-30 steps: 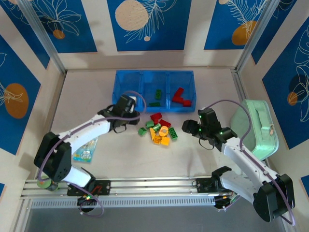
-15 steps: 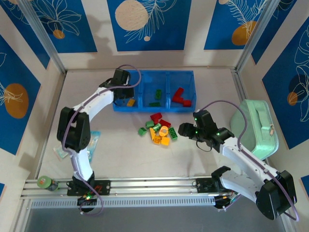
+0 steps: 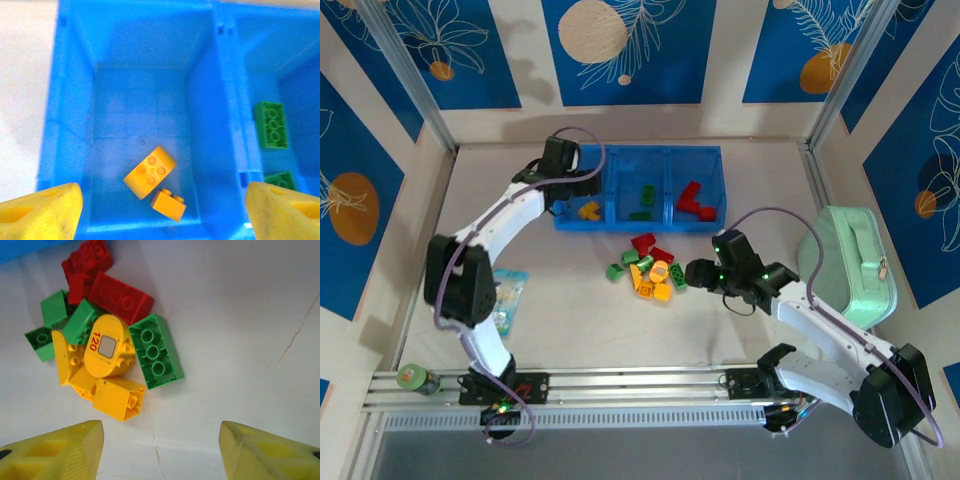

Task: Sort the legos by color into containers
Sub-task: Pick up the lego from the center of the table.

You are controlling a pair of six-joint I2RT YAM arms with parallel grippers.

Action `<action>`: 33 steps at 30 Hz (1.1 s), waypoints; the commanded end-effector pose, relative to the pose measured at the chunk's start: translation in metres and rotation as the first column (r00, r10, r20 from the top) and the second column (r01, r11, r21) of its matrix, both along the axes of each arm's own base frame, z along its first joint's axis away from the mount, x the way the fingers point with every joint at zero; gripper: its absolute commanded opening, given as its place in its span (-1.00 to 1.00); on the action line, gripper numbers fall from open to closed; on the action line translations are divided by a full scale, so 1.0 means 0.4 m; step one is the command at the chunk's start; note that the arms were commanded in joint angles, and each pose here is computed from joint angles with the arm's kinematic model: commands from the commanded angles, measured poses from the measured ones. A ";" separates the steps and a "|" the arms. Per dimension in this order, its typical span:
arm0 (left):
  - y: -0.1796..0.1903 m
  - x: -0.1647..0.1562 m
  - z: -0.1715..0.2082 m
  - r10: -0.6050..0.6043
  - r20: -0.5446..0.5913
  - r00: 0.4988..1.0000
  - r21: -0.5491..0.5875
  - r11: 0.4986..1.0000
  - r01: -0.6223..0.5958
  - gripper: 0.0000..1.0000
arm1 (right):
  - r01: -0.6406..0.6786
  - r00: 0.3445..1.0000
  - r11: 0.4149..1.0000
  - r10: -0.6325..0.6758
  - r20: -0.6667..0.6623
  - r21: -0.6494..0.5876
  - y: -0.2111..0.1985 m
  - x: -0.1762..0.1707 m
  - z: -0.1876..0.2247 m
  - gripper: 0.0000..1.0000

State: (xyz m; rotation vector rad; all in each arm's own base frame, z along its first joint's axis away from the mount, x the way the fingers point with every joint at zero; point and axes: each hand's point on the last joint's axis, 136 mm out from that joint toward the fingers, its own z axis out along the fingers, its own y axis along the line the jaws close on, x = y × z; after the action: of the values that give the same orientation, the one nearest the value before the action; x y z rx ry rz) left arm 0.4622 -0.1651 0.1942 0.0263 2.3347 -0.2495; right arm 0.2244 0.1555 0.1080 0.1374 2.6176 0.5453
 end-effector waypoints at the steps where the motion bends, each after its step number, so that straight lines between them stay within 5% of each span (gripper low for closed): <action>1: -0.011 -0.033 0.078 -0.020 0.113 0.993 -0.032 0.999 0.024 0.68 | -0.050 0.999 0.998 0.050 0.001 -0.039 0.020 -0.011 0.001 0.27; 9: 0.018 -0.189 -0.006 -0.015 0.072 0.997 -0.063 0.998 0.019 0.68 | -0.179 0.983 0.978 0.174 -0.060 -0.105 0.109 -0.040 -0.046 0.29; 21: 0.085 -0.390 -0.117 0.008 0.005 1.000 -0.062 0.998 -0.008 0.68 | -0.172 0.968 0.929 0.098 -0.230 -0.328 0.179 -0.001 -0.138 0.39; 33: 0.113 -0.468 -0.188 0.017 -0.040 0.999 -0.090 0.996 -0.021 0.67 | -0.145 0.958 0.907 0.028 -0.286 -0.396 0.183 -0.005 -0.194 0.14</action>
State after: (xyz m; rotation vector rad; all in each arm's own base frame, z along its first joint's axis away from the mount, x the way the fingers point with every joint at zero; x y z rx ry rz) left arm 0.2781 -0.1182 0.1212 -0.0311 2.3584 -0.3261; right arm 0.2242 0.2305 0.0333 -0.0832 2.9457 0.0138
